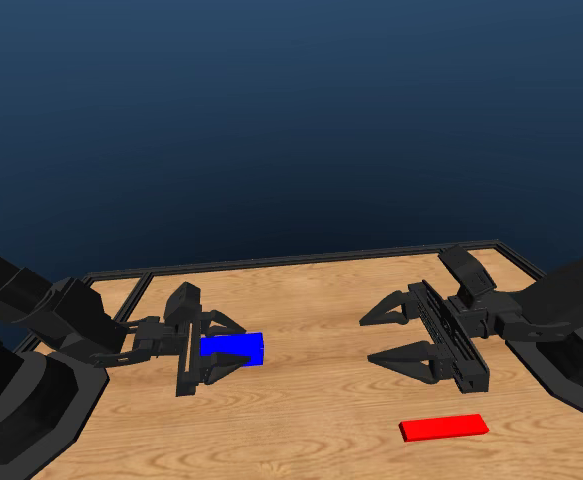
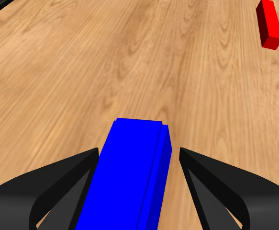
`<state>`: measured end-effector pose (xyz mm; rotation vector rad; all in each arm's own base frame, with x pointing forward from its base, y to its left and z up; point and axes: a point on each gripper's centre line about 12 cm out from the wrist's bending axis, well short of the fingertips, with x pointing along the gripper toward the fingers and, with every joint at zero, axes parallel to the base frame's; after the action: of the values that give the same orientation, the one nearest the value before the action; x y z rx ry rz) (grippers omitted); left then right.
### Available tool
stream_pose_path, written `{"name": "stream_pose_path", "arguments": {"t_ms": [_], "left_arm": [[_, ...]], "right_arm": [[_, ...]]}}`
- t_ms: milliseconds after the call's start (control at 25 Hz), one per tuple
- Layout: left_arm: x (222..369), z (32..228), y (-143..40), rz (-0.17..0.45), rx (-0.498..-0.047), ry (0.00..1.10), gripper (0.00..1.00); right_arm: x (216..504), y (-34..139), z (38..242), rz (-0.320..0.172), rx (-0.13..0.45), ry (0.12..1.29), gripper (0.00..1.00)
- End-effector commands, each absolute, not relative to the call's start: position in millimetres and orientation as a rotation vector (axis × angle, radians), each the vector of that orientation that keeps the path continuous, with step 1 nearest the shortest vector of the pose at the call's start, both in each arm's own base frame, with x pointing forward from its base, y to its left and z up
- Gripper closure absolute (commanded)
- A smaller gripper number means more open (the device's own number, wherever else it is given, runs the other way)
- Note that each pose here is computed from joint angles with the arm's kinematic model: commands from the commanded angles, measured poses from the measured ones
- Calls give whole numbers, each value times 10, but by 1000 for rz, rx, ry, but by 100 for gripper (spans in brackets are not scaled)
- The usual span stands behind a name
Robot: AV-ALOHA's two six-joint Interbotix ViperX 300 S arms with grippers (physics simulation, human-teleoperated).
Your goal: Insert peg into socket
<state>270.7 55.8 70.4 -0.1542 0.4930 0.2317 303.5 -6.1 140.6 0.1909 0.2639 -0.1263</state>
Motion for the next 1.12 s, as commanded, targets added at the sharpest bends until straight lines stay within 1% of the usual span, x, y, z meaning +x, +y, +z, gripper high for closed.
{"name": "stream_pose_path", "arguments": {"t_ms": [40,120,200,240,280,320,360,400,440,480,520,560,600,640,680,720,760,800,840,880,920,960,1000,1040,1080,1120], "left_arm": [[2555,391,640,288,-159,661,0],[2551,295,636,294,-173,695,0],[2588,303,561,263,-165,681,0],[2595,311,553,260,-159,676,0],[2588,306,512,245,-151,688,23],[2593,324,472,230,-140,687,100],[2587,357,426,216,-135,679,100],[2606,430,391,208,-136,642,100],[2604,450,371,205,-136,638,100],[2626,512,328,194,-136,616,100],[2645,561,277,179,-132,604,100],[2650,616,216,165,-137,587,100],[2687,711,155,148,-140,558,100],[2721,781,107,135,-146,534,100],[2743,841,54,124,-153,522,100],[2782,909,-12,103,-155,509,100],[2838,975,-110,71,-150,497,100],[2826,1010,-107,77,-158,494,100],[2892,1127,-156,61,-159,458,100],[2898,1143,-239,29,-140,469,100],[2942,1225,-283,17,-137,450,100],[2973,1285,-342,-5,-131,425,100],[2997,1345,-355,-5,-138,400,100],[3005,1344,-418,-25,-135,404,100],[3034,1384,-461,-35,-140,388,100],[3061,1410,-503,-44,-143,378,100]], "right_arm": [[3064,39,1520,-97,193,228,0],[3043,85,1486,-90,202,245,0],[3032,129,1464,-87,219,256,0],[3041,138,1477,-87,228,251,0],[3025,191,1433,-75,230,271,0],[3020,235,1400,-67,237,287,0],[3002,279,1363,-58,244,306,0],[2975,322,1339,-52,257,321,0],[2966,338,1306,-53,261,331,0],[2942,379,1268,-47,267,349,0],[2921,411,1272,-45,286,344,0],[2880,481,1188,-29,285,384,0],[2841,512,1117,-32,316,422,0],[2837,566,1068,-21,328,449,0],[2785,592,997,-23,332,475,0],[2759,594,973,-33,353,472,0],[2730,654,939,-18,353,485,0],[2692,662,866,-29,356,513,0],[2691,699,849,-27,364,524,0],[2616,702,744,-37,358,572,0],[2639,740,761,-34,373,561,0],[2547,713,656,-57,368,605,0],[2578,753,669,-46,365,596,0],[2573,764,651,-50,362,597,0],[2521,766,580,-55,347,626,0],[2503,753,613,-62,358,600,0]]}}
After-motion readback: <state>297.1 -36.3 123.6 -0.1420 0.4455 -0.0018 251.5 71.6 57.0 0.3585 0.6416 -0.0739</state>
